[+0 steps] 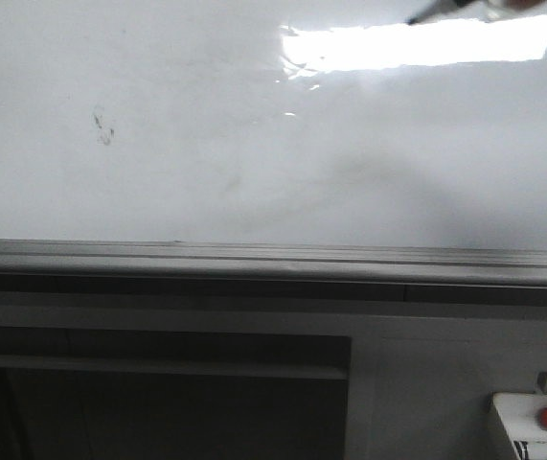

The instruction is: Write number 2 on whiteboard

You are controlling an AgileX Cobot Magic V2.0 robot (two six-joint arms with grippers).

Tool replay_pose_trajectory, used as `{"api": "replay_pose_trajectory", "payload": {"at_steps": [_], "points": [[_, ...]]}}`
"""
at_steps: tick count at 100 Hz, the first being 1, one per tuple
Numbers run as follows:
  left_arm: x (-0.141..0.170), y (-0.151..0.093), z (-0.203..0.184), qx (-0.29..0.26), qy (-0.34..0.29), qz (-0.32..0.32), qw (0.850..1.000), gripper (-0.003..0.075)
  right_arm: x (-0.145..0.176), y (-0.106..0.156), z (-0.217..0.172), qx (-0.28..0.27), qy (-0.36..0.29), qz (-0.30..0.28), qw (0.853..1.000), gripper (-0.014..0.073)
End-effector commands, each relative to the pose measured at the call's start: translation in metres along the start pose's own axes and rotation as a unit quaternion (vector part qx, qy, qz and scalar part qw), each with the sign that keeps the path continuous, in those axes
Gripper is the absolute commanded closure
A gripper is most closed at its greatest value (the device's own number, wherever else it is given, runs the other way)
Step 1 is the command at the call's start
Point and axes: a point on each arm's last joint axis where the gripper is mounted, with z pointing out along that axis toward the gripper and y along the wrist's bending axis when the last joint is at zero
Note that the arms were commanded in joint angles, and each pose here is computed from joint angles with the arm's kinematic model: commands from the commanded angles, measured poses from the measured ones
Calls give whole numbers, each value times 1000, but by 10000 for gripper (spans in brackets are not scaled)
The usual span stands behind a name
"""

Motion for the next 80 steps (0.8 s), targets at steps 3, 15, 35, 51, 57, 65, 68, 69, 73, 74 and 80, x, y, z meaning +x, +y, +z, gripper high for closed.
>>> {"api": "replay_pose_trajectory", "payload": {"at_steps": [3, 15, 35, 51, 57, 65, 68, 69, 73, 74, 80], "points": [[12, 4, -16, -43, -62, -70, 995, 415, 12, -4, -16, 31, -48, 66, 996, 589], [36, 5, -22, -82, -82, -103, 988, 415, 25, 0, -27, 40, -69, 69, 994, 589], [57, 7, -19, -115, -79, -120, 983, 415, 32, 3, -33, 34, -62, 67, 995, 589], [60, 7, -16, -113, -75, -126, 983, 415, 20, 4, -25, 5, -75, 104, 992, 589], [60, 7, -16, -114, -76, -126, 983, 415, 12, 3, -20, -5, -63, 96, 993, 589], [59, 7, -16, -115, -79, -125, 982, 415, -1, 2, -8, -28, -47, 71, 996, 589], [59, 7, -16, -115, -80, -125, 982, 415, -8, 3, -5, -46, -53, 74, 995, 589], [59, 8, -16, -116, -82, -125, 982, 415, -9, 4, -4, -50, -54, 74, 995, 589], [59, 8, -16, -116, -83, -125, 982, 415, -16, 5, 2, -73, -61, 92, 991, 589], [59, 8, -16, -117, -84, -125, 982, 415, -17, 5, 4, -77, -62, 92, 991, 589], [59, 8, -16, -117, -84, -125, 982, 415, -28, 4, 11, -95, -84, 98, 987, 589]]}}
